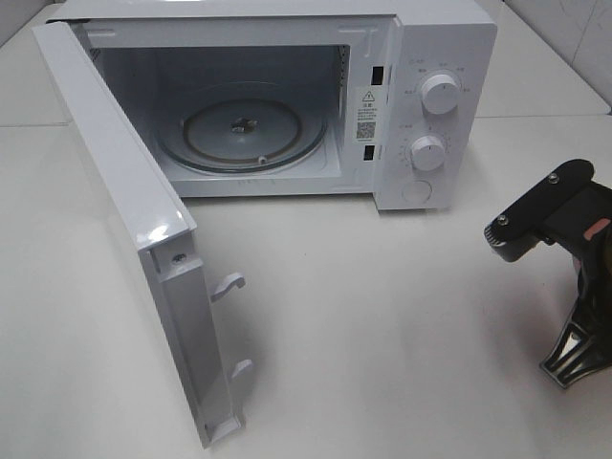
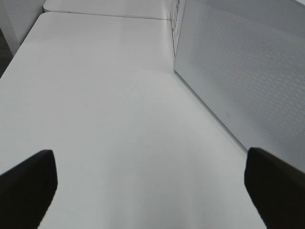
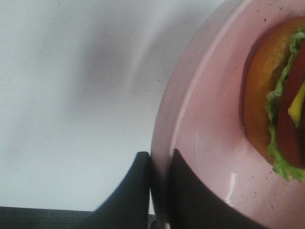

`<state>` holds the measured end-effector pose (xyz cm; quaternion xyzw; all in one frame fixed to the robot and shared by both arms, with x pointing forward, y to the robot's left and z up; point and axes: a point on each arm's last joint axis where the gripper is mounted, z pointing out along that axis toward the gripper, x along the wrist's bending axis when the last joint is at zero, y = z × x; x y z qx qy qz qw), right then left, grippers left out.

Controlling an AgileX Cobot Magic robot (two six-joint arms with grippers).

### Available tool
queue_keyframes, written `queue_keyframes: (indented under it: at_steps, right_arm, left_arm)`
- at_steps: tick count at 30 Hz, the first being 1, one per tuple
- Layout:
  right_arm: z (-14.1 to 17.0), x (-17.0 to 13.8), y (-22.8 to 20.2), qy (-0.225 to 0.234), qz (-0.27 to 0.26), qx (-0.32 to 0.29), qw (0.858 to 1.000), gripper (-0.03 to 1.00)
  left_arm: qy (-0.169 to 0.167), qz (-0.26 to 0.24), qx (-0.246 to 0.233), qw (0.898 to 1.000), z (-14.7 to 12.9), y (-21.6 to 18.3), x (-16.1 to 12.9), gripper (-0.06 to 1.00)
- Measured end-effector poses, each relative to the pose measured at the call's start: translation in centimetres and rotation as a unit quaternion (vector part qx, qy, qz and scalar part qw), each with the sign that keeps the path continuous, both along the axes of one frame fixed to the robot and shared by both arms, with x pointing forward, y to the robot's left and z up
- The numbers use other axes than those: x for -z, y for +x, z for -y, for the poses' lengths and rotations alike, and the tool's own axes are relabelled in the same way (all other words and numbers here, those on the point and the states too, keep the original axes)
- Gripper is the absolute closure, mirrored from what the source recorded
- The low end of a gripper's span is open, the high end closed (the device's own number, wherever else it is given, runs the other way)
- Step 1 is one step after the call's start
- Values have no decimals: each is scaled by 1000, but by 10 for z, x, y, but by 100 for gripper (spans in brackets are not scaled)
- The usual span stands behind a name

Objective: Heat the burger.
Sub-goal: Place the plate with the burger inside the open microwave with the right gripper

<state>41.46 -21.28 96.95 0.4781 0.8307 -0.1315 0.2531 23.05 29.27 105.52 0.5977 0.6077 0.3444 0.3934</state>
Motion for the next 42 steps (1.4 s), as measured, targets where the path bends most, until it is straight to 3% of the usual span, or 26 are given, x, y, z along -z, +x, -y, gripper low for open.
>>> queue_keyframes:
  at_steps: [21,42]
  right_arm:
    - [-36,-1,-24,-10,1,-112,994,92]
    - [-40,-1,-23,-18,4,-161,987,92]
  left_arm:
    - [0,0,0,1000,0,0,0,-4]
    - [0,0,0,1000,0,0,0,-4]
